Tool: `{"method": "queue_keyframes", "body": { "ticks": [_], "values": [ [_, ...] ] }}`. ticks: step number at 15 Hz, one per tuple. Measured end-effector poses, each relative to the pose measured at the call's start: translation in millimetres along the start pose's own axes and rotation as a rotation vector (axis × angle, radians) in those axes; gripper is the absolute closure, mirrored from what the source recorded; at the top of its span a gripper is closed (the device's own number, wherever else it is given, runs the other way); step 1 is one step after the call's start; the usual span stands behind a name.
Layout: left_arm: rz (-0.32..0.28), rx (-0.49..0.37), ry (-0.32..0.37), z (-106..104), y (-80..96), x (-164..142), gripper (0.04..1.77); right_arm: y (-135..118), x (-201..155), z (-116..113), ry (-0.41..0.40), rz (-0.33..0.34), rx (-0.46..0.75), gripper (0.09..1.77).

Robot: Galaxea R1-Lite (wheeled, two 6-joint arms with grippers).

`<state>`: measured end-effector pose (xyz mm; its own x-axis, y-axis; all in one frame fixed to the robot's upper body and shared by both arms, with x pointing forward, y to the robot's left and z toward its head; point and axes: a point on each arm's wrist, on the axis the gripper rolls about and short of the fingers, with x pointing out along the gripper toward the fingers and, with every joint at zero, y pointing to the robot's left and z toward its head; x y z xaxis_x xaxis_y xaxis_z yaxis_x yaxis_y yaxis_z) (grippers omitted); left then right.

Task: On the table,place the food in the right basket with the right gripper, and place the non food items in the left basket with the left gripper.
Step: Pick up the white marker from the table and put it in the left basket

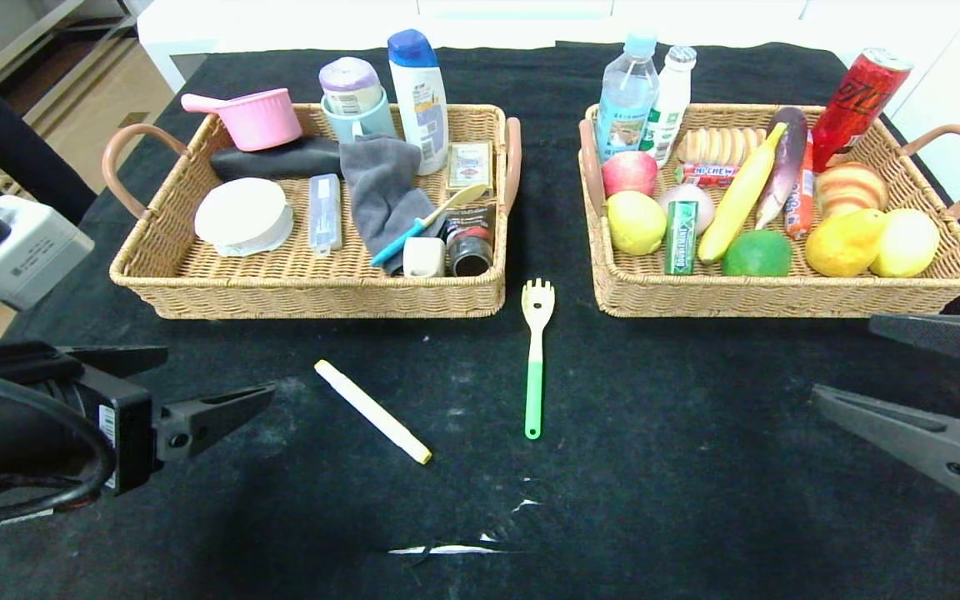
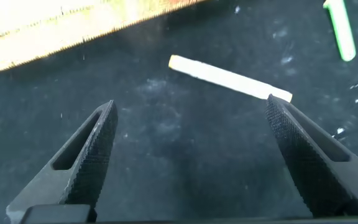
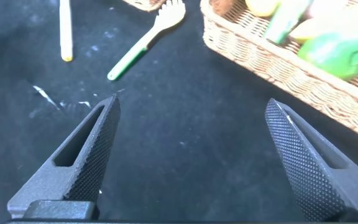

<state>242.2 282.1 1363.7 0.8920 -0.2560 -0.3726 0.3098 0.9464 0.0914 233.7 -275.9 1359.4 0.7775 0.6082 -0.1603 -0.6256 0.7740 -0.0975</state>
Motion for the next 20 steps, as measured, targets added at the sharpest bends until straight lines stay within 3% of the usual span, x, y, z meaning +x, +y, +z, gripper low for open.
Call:
{"method": "queue_keyframes", "body": {
  "ticks": [7,11,15,20],
  "values": [
    [-0.004,-0.003,0.012,6.8,-2.9,2.5,0.09,-1.6,0.3,0.7,-0.001,-0.010,0.001,0.16],
    [0.017,-0.094,0.060,27.0,-8.1,4.3,0.09,-1.7,0.3,0.7,-0.001,-0.011,0.001,0.16],
    [0.012,-0.223,0.166,45.4,-17.3,22.0,0.09,-1.6,0.0,0.9,-0.002,-0.011,0.002,0.16],
    [0.083,-0.440,0.393,44.0,-27.3,59.1,0.09,-1.9,-0.1,1.4,-0.003,-0.013,0.001,0.16]
  ]
}}
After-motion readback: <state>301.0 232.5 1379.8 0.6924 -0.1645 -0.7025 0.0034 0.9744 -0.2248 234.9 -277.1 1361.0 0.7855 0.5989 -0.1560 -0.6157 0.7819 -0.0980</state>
